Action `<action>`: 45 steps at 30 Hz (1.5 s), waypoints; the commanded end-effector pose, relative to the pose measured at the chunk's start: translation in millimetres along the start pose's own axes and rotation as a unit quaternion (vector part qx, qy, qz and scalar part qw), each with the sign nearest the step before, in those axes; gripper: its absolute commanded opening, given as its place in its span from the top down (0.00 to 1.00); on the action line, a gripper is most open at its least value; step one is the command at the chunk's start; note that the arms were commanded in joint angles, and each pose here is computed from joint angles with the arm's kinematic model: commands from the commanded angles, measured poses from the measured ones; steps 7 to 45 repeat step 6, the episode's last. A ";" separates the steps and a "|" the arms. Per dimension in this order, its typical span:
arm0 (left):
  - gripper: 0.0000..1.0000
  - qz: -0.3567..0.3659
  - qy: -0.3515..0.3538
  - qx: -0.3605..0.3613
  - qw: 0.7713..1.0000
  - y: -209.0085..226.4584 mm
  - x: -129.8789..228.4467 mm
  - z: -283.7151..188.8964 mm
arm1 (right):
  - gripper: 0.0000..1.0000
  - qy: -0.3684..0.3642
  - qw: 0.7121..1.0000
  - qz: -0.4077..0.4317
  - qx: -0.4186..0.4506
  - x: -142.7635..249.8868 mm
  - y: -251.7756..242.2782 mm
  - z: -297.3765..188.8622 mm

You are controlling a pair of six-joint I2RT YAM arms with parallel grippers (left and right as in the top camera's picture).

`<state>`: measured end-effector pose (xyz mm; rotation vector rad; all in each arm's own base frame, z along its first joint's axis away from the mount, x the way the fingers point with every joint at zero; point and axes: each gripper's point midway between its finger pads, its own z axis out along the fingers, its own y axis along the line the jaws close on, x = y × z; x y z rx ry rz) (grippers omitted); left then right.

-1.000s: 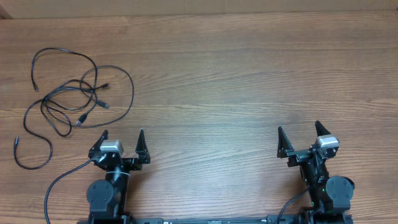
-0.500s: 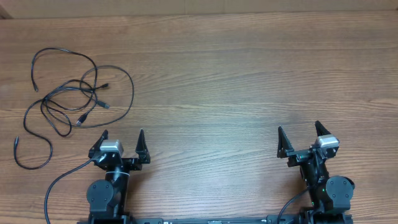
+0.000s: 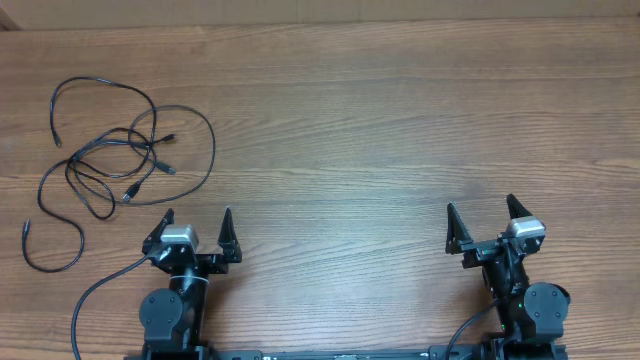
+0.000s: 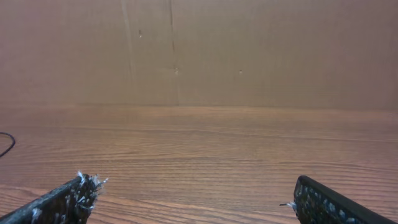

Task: Untangle cables

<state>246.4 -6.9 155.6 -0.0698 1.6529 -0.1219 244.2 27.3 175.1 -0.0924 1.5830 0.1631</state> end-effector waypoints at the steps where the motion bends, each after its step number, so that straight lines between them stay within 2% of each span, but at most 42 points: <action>1: 0.00 0.010 -0.002 -0.001 1.000 0.0 -0.1 -0.3 | 0.00 -0.001 1.000 -0.001 0.002 2.1 -1.1 0.2; 45: 0.00 0.010 -0.002 -0.001 1.000 0.0 -0.1 -0.3 | 0.00 -0.001 1.000 -0.001 0.002 2.1 -1.1 0.2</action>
